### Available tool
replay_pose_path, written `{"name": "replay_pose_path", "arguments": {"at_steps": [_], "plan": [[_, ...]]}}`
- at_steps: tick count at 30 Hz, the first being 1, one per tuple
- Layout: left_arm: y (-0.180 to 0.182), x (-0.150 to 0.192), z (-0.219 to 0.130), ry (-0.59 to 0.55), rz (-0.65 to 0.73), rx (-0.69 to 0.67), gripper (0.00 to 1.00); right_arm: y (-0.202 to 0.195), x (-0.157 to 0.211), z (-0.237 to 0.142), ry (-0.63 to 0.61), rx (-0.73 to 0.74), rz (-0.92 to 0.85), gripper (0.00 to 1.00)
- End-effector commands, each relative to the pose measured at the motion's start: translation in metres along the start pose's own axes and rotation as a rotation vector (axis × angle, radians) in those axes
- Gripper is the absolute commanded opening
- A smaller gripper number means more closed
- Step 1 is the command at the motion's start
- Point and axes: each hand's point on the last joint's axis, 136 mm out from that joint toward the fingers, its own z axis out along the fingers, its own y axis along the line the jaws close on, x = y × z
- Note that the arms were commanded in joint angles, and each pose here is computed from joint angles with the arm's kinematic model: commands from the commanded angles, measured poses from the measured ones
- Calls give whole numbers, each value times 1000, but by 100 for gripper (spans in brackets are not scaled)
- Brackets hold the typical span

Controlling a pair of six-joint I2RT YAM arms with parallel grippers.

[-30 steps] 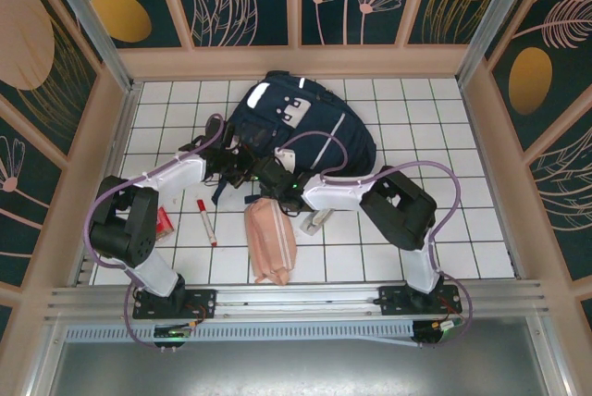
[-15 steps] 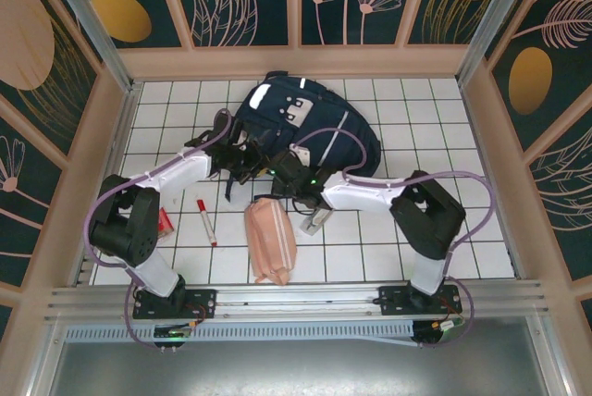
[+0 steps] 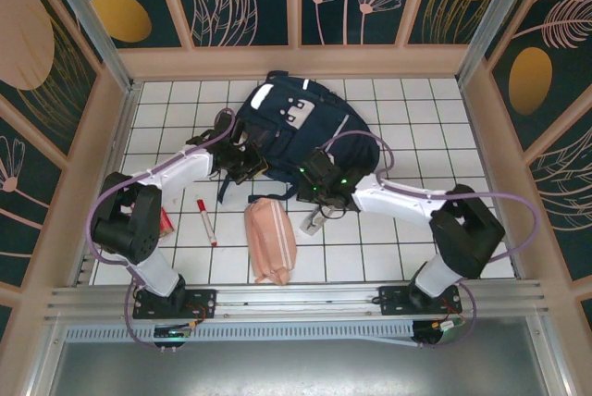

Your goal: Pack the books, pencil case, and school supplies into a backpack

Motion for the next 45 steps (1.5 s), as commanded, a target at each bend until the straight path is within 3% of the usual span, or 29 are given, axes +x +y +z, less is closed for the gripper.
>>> {"name": "replay_pose_path", "arguments": {"at_steps": [1, 8, 10, 13, 16, 19, 22, 27, 28, 32, 35, 39, 42, 45], "plan": [[-2, -40, -8, -129, 94, -20, 0, -28, 10, -26, 48, 39, -8, 0], [10, -67, 2, -149, 278, -125, 0, -70, 14, -43, 76, 17, 48, 0], [5, -76, 3, -172, 340, -131, 0, -67, 15, -45, 96, -18, 25, 0], [-7, -96, 1, -225, 379, -135, 1, -34, 17, -45, 140, -183, -50, 0], [-22, -107, -6, -243, 397, -130, 33, 6, 6, -40, 142, -320, -69, 0], [-24, -104, -26, -249, 353, -147, 48, 46, -5, -33, 143, -414, -105, 0], [-10, -79, -41, -199, 271, -163, 63, 79, -9, -27, 150, -484, -157, 0], [16, -26, -39, -95, 82, -92, 73, 107, -3, -13, 168, -541, -201, 0], [18, -21, -36, -93, 51, -68, 78, 112, -1, -11, 172, -559, -207, 0], [20, -11, -29, -93, -25, -28, 79, 126, 4, -3, 186, -596, -219, 0], [19, -13, -20, -85, -48, -29, 77, 138, 7, -1, 192, -614, -238, 0], [21, -14, -2, -69, -64, -31, 62, 139, 5, 1, 181, -597, -238, 0], [29, -32, 7, -112, 10, -117, 0, 121, 8, 7, 194, -510, -234, 0], [32, -50, 8, -120, 120, -235, 0, 91, 15, 10, 224, -415, -215, 0]]}}
